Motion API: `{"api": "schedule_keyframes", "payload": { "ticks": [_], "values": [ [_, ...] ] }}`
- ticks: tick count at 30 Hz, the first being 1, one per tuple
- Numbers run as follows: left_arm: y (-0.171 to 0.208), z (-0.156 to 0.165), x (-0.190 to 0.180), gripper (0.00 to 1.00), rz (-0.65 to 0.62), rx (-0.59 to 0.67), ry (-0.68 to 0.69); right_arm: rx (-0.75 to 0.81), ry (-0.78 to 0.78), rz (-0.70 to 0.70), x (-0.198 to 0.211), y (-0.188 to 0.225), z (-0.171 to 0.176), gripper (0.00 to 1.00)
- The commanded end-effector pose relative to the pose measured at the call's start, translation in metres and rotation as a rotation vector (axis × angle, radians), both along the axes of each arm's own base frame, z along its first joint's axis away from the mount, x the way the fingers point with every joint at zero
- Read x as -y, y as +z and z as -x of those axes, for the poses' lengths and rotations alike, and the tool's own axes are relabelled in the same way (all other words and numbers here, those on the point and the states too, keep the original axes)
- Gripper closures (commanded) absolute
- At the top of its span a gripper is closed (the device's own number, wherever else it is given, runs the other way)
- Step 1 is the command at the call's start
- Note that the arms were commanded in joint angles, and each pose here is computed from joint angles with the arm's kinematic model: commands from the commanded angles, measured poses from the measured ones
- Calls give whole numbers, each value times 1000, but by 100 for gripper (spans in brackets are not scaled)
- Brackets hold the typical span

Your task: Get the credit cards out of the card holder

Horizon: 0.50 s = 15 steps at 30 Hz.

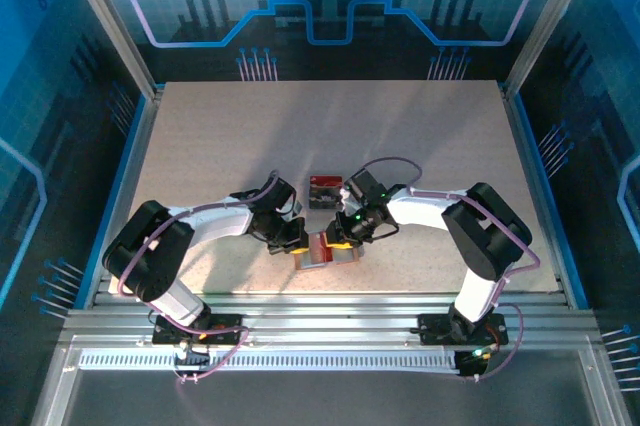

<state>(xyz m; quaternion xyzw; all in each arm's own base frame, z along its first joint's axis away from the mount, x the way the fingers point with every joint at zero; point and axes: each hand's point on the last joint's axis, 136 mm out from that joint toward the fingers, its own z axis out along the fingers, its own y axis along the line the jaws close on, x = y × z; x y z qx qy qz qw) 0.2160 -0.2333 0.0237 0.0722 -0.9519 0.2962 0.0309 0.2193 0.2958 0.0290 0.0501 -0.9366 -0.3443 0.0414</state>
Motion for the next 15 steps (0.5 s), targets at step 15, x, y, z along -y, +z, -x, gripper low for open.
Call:
{"api": "schedule_keyframes", "payload": {
  "ticks": [15],
  "values": [
    [-9,16,-11,100,-54,-43,-10,-51,6,-21,-2,-5,3,75]
  ]
}}
